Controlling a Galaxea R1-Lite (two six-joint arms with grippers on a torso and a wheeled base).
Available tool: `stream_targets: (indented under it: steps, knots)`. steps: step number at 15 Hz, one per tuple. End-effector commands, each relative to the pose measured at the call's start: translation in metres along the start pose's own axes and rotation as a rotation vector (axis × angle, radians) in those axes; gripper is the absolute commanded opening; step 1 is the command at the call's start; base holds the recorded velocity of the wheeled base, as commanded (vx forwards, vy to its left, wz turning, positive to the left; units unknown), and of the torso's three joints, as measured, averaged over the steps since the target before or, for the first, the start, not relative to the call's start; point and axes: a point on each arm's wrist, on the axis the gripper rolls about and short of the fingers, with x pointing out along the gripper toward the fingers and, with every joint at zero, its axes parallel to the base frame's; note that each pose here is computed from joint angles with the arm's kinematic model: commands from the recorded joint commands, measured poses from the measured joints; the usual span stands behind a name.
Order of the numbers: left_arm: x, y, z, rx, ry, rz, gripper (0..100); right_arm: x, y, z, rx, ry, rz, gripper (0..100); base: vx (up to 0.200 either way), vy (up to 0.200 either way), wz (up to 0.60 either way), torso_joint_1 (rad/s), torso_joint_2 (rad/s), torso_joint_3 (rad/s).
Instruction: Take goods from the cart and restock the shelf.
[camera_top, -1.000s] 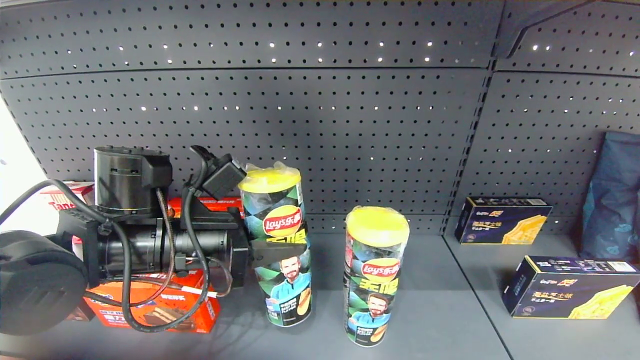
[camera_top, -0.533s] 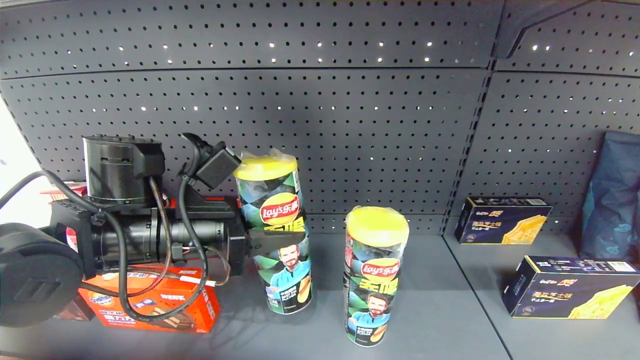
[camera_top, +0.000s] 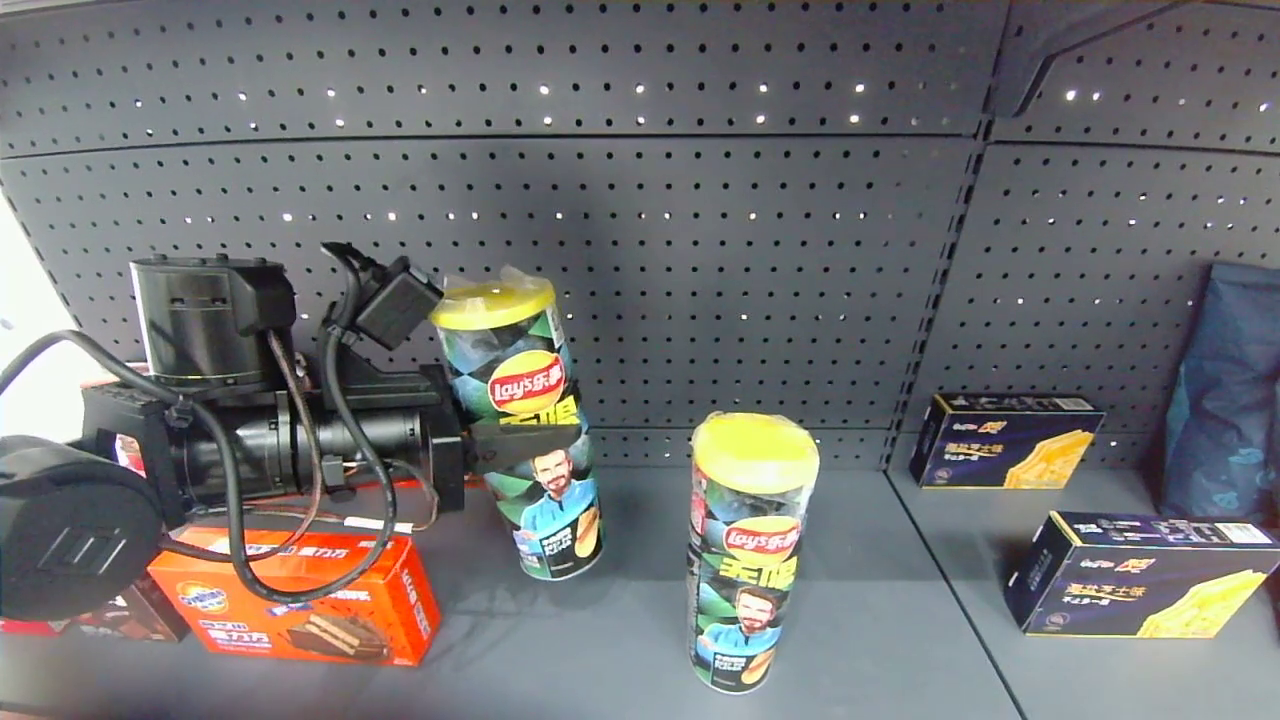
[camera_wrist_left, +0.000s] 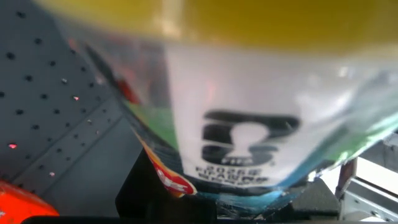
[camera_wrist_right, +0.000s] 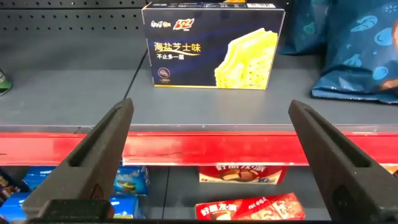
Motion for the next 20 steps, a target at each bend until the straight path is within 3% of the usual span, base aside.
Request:
stream_targets:
  steps: [1,3,6,8,10,13,16,19,20]
  knots:
    - [0.001,0.002,-0.001,0.004,-0.002,0.002,0,0.0,0.0,0.0,0.0,0.0,0.0,100,0.0,0.0,0.0,0.0,0.0,0.0]
    - [0.008,0.0,-0.002,0.016,-0.008,-0.014,0,0.0,0.0,0.0,0.0,0.001,0.0,100,0.0,0.0,0.0,0.0,0.0,0.0]
    - [0.016,-0.006,0.002,0.067,-0.018,0.017,0,0.0,0.0,0.0,0.0,0.001,0.002,100,0.0,0.0,0.0,0.0,0.0,0.0]
    - [0.021,-0.005,0.0,0.107,-0.003,0.069,0,0.0,0.0,0.0,0.0,0.001,0.0,100,0.0,0.0,0.0,0.0,0.0,0.0]
    - [0.033,-0.009,0.002,0.167,-0.01,0.056,0,0.0,0.0,0.0,0.0,0.001,0.0,100,0.0,0.0,0.0,0.0,0.0,0.0]
    - [0.038,-0.009,0.005,0.149,0.0,0.036,0,0.0,0.0,0.0,0.0,0.001,0.0,100,0.0,0.0,0.0,0.0,0.0,0.0]
    - [0.05,0.007,0.009,0.125,0.016,0.048,0,0.0,0.0,0.0,0.001,0.001,0.0,100,0.0,0.0,0.0,0.0,0.0,0.0]
    - [0.07,0.025,0.014,0.136,0.002,0.053,0,0.0,0.0,0.0,0.0,0.001,0.0,100,0.0,0.0,0.0,0.0,0.0,0.0]
    - [0.079,0.032,0.011,0.119,0.023,0.045,0,0.0,0.0,0.0,0.0,0.001,0.0,100,0.0,0.0,0.0,0.0,0.0,0.0]
